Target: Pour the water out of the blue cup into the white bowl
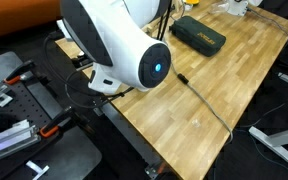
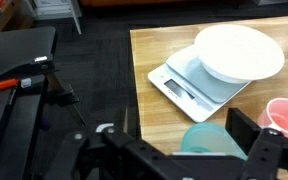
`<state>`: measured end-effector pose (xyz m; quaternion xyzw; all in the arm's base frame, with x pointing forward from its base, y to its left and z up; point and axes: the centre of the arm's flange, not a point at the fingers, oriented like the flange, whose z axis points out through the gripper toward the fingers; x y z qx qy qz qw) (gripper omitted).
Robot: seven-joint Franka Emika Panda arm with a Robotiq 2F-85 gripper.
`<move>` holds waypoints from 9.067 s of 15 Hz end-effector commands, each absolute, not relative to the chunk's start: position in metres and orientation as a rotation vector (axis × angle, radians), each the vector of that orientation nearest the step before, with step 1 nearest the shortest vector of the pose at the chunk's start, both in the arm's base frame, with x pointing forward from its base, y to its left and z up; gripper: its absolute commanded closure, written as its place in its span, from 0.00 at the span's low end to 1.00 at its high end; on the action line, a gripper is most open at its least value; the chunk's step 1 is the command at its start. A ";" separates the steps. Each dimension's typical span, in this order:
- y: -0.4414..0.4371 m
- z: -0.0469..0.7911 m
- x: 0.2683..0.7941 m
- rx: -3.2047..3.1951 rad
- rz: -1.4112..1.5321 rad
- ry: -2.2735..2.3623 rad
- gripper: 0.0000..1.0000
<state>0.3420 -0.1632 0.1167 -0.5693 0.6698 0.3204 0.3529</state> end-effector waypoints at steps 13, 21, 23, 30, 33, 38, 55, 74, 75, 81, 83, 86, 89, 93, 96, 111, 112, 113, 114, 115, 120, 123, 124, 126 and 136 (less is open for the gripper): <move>-0.178 0.091 0.377 -1.399 0.795 1.793 0.00; -0.192 0.052 0.371 -1.362 0.842 1.887 0.00; -0.193 0.046 0.365 -1.353 0.857 1.898 0.00; -0.185 0.037 0.382 -1.355 0.878 1.898 0.00; -0.178 0.029 0.398 -1.357 0.899 1.901 0.00; -0.173 0.013 0.411 -1.357 0.937 1.918 0.00; -0.170 -0.001 0.412 -1.330 0.985 1.922 0.00; -0.150 0.034 0.389 -1.477 0.981 1.931 0.52; -0.146 0.039 0.388 -1.508 0.986 1.934 0.52; -0.111 0.076 0.409 -1.776 0.907 2.034 0.52; -0.097 0.086 0.427 -1.824 0.857 2.075 0.52; -0.081 0.099 0.450 -1.854 0.794 2.126 0.52; -0.077 0.112 0.460 -1.811 0.779 2.138 0.52; -0.074 0.099 0.459 -1.827 0.797 2.129 0.27; -0.074 0.097 0.459 -1.828 0.800 2.130 0.27; -0.008 0.131 0.549 -2.029 0.576 2.248 0.52; -0.002 0.133 0.555 -2.064 0.545 2.279 0.52; 0.003 0.134 0.560 -2.095 0.520 2.304 0.52; 0.008 0.135 0.565 -2.130 0.493 2.332 0.52; 0.013 0.136 0.569 -2.166 0.455 2.360 0.52; 0.040 0.148 0.589 -2.321 0.229 2.440 0.52; 0.051 0.153 0.597 -2.393 0.186 2.424 0.52; 0.053 0.153 0.597 -2.416 0.183 2.416 0.52; 0.057 0.154 0.593 -2.455 0.189 2.396 0.52; 0.098 0.146 0.574 -2.607 0.222 2.341 0.52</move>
